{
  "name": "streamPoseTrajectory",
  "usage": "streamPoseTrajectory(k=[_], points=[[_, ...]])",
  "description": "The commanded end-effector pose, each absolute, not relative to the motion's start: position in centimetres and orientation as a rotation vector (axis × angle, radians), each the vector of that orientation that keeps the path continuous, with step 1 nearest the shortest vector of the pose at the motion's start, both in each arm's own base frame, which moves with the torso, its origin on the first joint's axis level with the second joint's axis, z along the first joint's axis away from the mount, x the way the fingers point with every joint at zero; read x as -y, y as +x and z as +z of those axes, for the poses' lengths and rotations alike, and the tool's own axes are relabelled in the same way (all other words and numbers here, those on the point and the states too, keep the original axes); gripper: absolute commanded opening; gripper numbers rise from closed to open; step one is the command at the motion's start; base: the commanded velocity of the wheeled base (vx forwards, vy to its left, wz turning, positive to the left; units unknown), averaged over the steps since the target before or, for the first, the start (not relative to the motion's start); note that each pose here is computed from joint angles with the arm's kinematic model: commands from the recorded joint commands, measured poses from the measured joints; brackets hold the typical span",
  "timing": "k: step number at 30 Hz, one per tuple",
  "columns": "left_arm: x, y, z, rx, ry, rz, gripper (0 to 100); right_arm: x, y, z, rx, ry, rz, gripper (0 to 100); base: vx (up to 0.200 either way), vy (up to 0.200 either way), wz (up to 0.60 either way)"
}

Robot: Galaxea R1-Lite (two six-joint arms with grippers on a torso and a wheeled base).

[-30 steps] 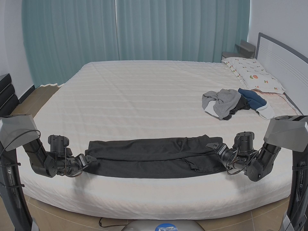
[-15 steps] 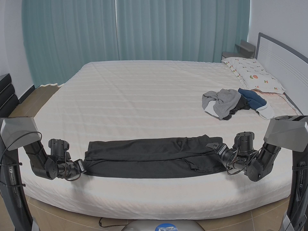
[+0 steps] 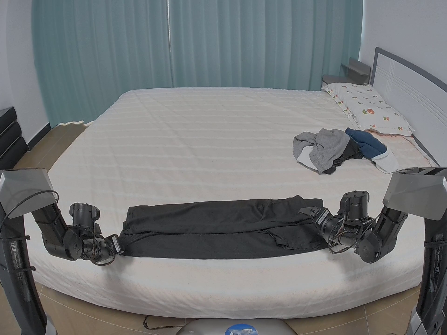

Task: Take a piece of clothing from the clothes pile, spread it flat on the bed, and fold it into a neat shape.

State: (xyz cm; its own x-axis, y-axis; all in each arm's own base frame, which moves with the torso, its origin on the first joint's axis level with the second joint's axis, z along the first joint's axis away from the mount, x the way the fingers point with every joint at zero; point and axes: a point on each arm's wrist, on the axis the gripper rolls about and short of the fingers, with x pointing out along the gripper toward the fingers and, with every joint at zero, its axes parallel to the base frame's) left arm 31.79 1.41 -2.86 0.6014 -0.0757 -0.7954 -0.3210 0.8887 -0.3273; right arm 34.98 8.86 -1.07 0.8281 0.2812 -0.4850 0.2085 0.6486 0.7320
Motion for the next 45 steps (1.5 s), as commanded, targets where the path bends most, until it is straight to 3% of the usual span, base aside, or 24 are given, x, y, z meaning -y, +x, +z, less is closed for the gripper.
streamPoseTrajectory(k=[1,14,25,43,44,45], points=[[-1.5,31.9,-2.2,-0.909,-0.473,0.145,100,-8.9,35.0,-0.9,-0.610,0.879,0.047,100,0.000,0.000,0.00],[-1.7,34.9,2.2,-0.728,-0.611,0.088,100,-7.9,34.8,-0.1,-0.604,0.899,0.059,100,0.000,0.000,0.00],[-1.1,38.6,-1.9,-0.771,-0.527,0.044,100,-8.1,34.7,-0.5,-0.621,0.896,0.066,100,0.000,0.000,0.00],[1.1,39.2,-3.0,-0.791,-0.499,-0.010,100,-8.6,34.7,-0.7,-0.630,0.892,0.075,100,0.000,0.000,0.00],[1.2,39.2,-3.1,-0.793,-0.498,-0.011,0,-8.6,34.7,-0.7,-0.632,0.891,0.074,100,0.000,0.000,0.00],[1.2,39.2,-3.1,-0.793,-0.498,-0.011,0,-8.6,34.7,-0.7,-0.632,0.891,0.074,100,0.000,0.000,0.00]])
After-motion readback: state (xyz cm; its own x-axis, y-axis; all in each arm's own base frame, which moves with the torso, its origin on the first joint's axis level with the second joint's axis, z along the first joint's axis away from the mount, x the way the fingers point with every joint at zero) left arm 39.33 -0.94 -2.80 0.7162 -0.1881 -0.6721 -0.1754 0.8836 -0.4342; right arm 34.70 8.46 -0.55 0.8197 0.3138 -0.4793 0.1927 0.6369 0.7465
